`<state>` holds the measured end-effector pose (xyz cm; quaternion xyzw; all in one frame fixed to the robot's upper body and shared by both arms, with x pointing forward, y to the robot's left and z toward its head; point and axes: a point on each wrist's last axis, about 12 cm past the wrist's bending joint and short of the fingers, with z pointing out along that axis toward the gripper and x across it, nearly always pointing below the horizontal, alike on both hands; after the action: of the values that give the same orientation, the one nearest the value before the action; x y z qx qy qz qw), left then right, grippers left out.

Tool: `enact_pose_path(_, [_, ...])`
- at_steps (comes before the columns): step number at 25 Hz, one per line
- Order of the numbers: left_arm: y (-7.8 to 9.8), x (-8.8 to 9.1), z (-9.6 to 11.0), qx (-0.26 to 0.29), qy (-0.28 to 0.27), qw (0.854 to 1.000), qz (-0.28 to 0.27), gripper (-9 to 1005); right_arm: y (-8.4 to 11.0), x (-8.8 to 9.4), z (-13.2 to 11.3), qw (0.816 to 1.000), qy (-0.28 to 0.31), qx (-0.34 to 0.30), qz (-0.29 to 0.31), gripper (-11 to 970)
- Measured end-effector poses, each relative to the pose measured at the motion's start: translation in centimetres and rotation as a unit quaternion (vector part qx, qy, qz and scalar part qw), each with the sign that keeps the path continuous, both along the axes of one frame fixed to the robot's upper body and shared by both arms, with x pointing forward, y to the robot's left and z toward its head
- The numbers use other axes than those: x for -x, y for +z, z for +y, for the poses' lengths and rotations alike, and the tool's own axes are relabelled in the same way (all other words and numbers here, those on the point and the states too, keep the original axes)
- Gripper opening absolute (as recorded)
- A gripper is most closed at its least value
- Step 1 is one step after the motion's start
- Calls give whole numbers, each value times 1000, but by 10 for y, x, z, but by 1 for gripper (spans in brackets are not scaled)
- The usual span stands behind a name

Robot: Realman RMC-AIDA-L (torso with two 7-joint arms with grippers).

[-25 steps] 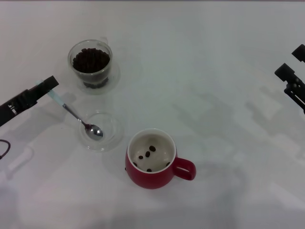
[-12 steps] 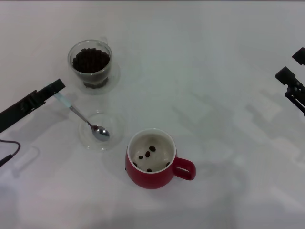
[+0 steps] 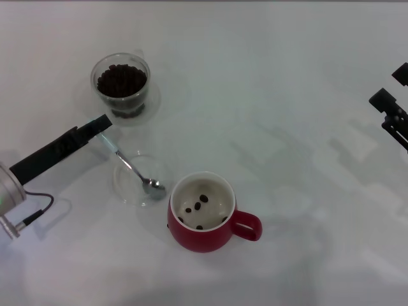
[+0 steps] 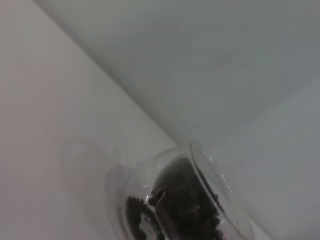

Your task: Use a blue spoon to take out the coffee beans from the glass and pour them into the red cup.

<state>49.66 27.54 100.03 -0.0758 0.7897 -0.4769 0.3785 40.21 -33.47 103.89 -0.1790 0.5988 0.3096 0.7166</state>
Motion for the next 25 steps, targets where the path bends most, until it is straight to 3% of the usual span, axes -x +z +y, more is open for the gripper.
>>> enact_pose_path(5, [-4,6,5,-7,9,1000,5,128,1,-2,0,1000,3,1,-1,637])
enact_pose_path(11, [-5,18,34,-34,49,998,-12,381,2,-1,2,1000,7,-4,-6,637])
enact_pose_path(16, [11,24,69,-87,68,990,-92,591,3,0,2,1000,10,-8,-11,637])
enact_pose_path(22, [34,22,87,-142,72,964,-213,622,5,0,2,1000,8,-13,-18,637])
enact_pose_path(24, [35,22,89,-155,78,958,-227,632,6,1,3,1000,7,-16,-25,637])
enact_pose_path(25, [38,20,95,-188,99,943,-257,637,6,1,3,999,4,-17,-28,637])
